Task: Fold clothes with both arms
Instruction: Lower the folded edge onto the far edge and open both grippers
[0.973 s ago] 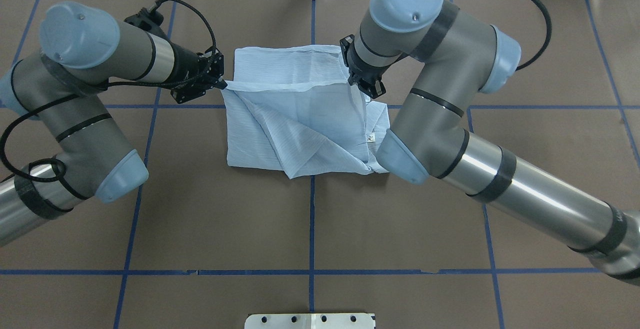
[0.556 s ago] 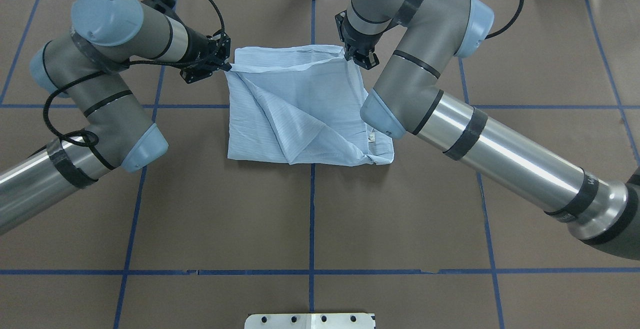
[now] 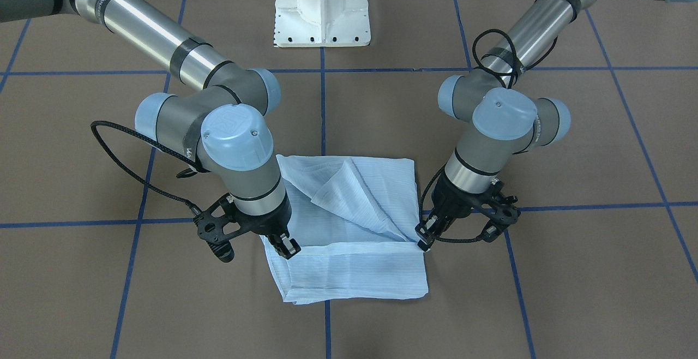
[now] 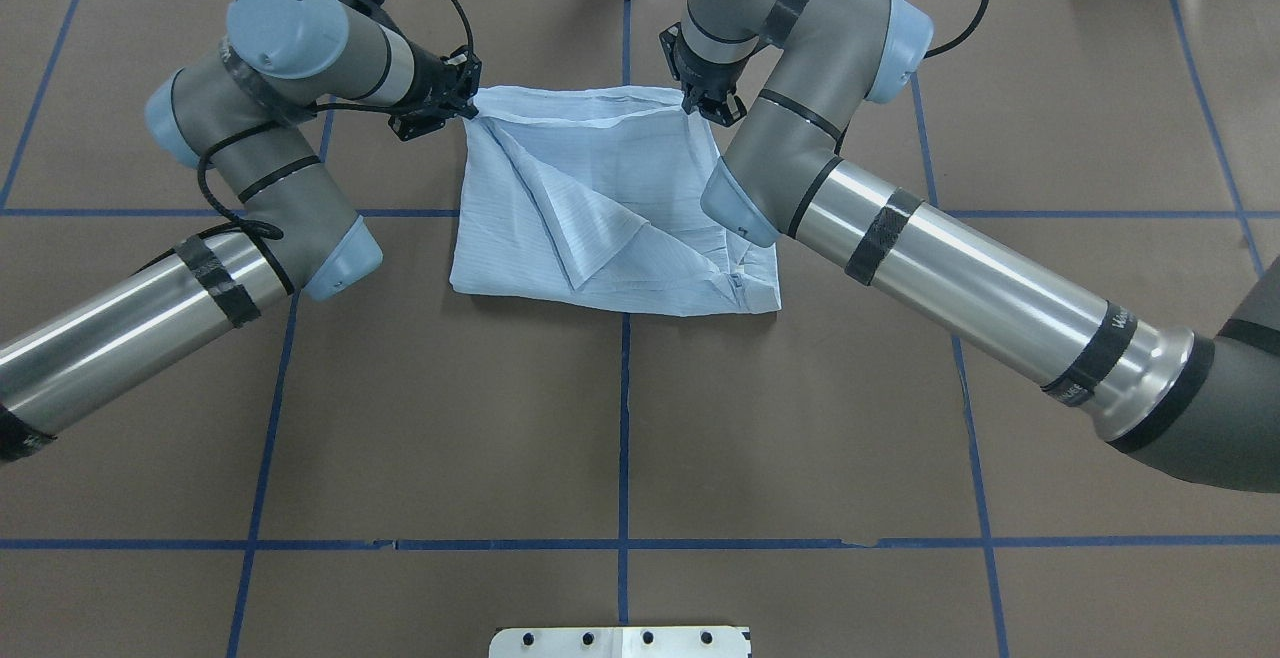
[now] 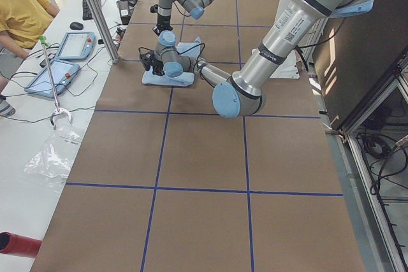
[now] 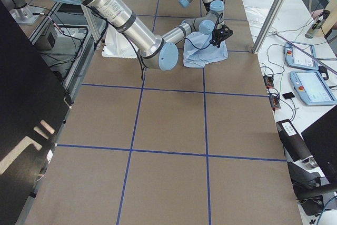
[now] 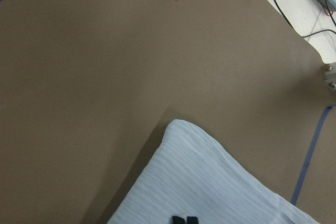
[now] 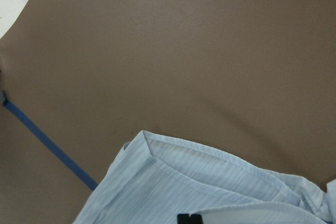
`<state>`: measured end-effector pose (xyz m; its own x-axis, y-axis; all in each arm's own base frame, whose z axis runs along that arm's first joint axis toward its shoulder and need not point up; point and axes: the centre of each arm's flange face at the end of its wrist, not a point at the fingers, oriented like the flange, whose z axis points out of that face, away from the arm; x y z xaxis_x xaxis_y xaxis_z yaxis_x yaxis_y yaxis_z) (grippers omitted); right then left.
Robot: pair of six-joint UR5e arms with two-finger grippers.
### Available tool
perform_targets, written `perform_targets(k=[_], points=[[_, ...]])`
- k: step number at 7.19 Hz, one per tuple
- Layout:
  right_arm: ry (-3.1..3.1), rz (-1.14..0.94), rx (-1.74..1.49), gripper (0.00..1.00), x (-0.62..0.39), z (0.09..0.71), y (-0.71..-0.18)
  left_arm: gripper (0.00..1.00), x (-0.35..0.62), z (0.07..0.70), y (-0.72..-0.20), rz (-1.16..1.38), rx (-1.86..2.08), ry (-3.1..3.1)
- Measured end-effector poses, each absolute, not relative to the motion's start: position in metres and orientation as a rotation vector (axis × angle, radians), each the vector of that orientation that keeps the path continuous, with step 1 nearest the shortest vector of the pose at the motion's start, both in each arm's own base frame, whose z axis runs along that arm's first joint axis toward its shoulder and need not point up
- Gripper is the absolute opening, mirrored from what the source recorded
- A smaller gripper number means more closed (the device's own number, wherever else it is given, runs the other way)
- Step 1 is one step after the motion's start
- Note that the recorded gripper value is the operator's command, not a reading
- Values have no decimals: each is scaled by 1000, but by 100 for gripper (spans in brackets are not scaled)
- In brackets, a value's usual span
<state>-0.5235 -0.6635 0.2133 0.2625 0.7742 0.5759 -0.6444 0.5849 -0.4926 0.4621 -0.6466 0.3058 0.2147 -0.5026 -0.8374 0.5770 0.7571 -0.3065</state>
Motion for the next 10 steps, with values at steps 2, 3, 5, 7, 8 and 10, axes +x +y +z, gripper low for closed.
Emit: perform_targets(k=[2, 3, 5, 7, 8, 10], points=[[-878, 917, -146, 45, -536, 235, -676, 43, 470, 320, -660, -737, 126, 1105], [-876, 899, -136, 62, -540, 240, -680, 51, 472, 321, -664, -732, 143, 1099], [-881, 886, -127, 68, -545, 231, -686, 51, 474, 319, -669, -725, 158, 1094], [-887, 889, -112, 75, -537, 223, -696, 51, 462, 319, -676, -718, 179, 1096], [-902, 892, -106, 77, -529, 213, -701, 51, 448, 320, -678, -713, 191, 1101], [-961, 863, -112, 81, -528, 189, -663, 51, 400, 334, -669, -657, 182, 1130]])
